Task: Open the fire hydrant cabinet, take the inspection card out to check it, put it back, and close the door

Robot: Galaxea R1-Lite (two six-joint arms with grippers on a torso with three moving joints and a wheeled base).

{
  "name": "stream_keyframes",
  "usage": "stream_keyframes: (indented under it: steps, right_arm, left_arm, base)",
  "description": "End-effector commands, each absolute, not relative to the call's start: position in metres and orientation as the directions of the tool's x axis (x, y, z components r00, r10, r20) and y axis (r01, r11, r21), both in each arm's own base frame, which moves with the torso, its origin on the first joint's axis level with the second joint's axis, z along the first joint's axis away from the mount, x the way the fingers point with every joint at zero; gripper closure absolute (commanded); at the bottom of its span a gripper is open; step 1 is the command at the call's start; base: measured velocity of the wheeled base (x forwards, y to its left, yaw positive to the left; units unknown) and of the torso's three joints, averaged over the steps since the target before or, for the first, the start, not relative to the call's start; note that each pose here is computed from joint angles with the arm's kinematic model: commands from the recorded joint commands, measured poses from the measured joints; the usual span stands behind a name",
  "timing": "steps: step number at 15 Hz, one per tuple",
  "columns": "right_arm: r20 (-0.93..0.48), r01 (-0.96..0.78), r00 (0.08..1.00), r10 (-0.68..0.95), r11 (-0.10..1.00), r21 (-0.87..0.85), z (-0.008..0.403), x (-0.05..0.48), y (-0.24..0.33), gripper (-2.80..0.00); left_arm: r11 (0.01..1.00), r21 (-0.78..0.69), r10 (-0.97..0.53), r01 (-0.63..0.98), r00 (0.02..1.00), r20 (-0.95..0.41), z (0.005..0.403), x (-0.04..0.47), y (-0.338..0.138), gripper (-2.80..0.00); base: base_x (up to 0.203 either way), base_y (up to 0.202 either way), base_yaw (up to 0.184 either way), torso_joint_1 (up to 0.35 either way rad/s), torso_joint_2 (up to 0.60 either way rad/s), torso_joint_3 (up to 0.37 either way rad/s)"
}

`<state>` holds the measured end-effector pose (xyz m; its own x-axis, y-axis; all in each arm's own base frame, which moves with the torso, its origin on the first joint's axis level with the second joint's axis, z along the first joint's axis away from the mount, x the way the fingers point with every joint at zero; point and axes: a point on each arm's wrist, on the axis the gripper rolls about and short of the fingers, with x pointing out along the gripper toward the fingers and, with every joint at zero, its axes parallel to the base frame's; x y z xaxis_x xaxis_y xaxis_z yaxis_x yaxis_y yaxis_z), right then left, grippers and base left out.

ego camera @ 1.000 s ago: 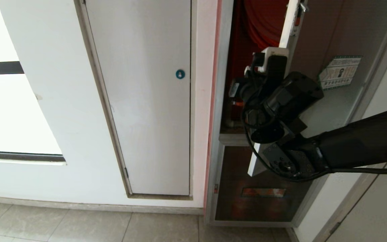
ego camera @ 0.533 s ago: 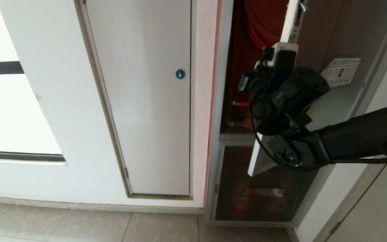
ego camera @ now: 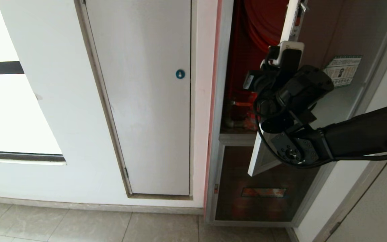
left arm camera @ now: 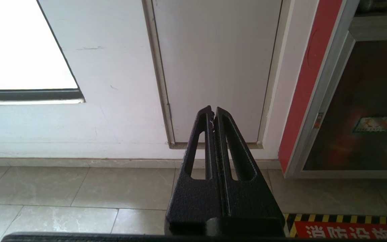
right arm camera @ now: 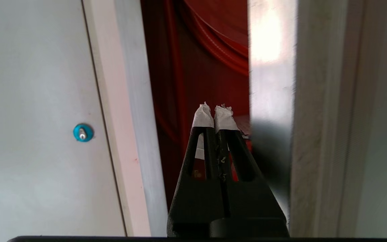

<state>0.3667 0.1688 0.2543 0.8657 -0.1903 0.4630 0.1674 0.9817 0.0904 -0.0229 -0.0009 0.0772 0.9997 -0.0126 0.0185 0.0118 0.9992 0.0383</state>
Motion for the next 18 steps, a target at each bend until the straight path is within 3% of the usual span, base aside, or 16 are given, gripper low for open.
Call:
stream_keyframes:
  steps: [1,18]
  right_arm:
    - [0.475,0.181,0.855,-0.207,0.978,0.101,0.260,0.364,0.163,0.00]
    - [0.434,0.255,0.856,-0.280,0.960,0.116,0.279,0.305,0.127,0.00]
  left_arm:
    - [0.999,0.039,-0.012,0.012,1.000,0.012,0.076,-0.022,-0.001,0.00]
    - [0.999,0.039,-0.012,0.012,1.000,0.013,0.076,-0.022,-0.001,0.00]
  base:
    - [0.000,0.000,0.000,0.000,0.00,0.000]
    - [0.000,0.000,0.000,0.000,0.00,0.000]
